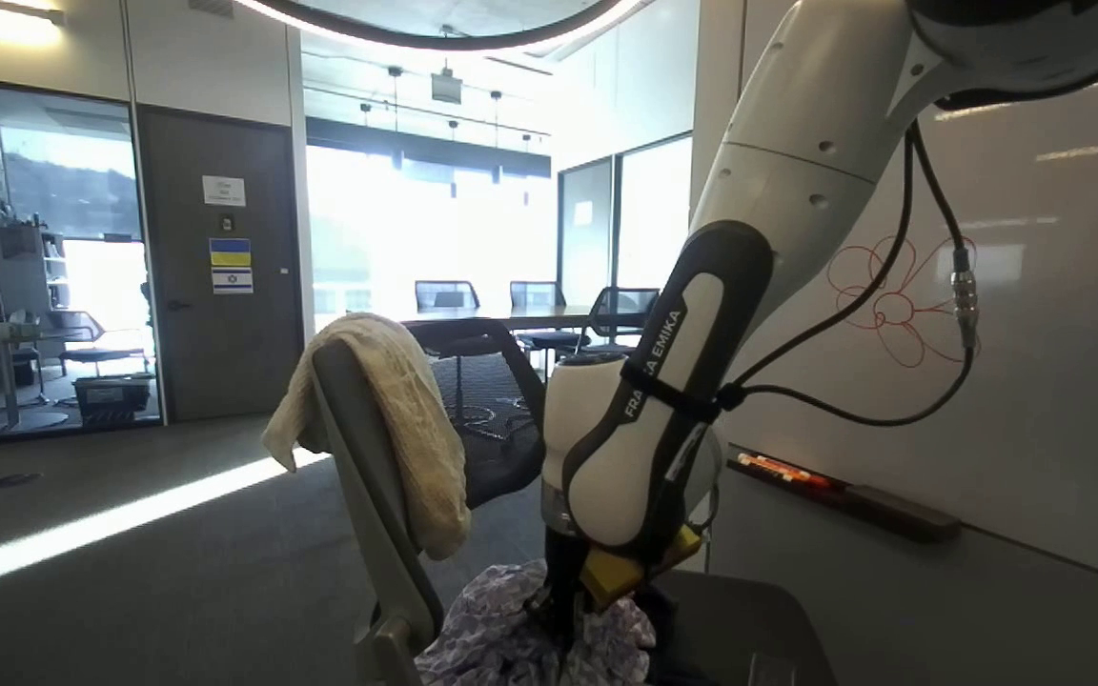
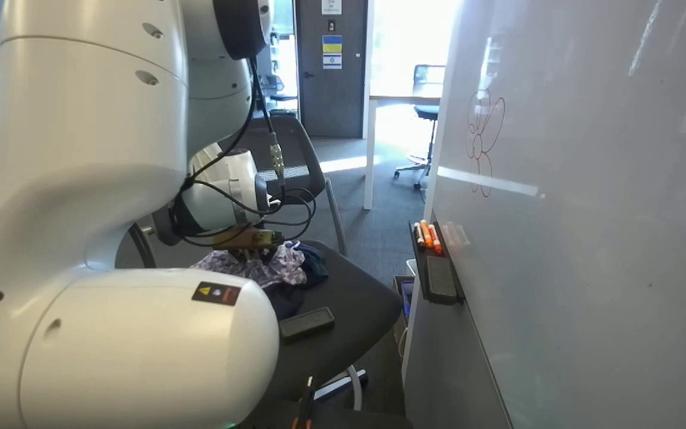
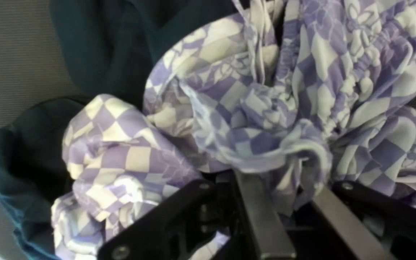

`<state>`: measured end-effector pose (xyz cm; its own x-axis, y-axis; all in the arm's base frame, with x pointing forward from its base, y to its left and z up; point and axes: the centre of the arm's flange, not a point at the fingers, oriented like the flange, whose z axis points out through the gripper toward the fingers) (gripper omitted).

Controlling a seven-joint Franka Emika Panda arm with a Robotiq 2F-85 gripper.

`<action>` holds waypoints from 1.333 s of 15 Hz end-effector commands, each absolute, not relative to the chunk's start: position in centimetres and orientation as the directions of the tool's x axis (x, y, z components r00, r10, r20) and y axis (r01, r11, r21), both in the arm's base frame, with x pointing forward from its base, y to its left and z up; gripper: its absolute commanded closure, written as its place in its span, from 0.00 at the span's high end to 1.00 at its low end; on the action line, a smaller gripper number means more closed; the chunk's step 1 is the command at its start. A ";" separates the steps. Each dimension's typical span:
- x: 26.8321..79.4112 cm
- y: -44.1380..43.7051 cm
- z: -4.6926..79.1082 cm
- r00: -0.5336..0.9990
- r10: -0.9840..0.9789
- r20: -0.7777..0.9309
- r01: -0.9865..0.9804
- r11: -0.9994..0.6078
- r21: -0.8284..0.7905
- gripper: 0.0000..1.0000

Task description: Hang the towel and purple clothing on the backrest of the chair.

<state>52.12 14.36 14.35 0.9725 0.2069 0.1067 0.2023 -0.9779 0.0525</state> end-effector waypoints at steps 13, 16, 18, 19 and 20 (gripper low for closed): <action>48.8 10.5 46.7 0.822 0.097 0.561 -0.022 -0.979 0.201 0.08; 48.5 12.3 52.3 0.770 0.111 0.629 -0.032 -0.977 0.212 0.08; 49.0 14.5 55.0 0.744 0.155 0.650 -0.015 -0.969 0.247 0.08; 49.4 15.8 56.1 0.730 0.183 0.659 0.000 -0.963 0.268 0.10; 50.0 17.1 56.9 0.720 0.210 0.662 0.009 -0.956 0.293 0.10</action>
<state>48.18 13.99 53.32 0.7562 0.1604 0.6344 0.0039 -0.9706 0.2407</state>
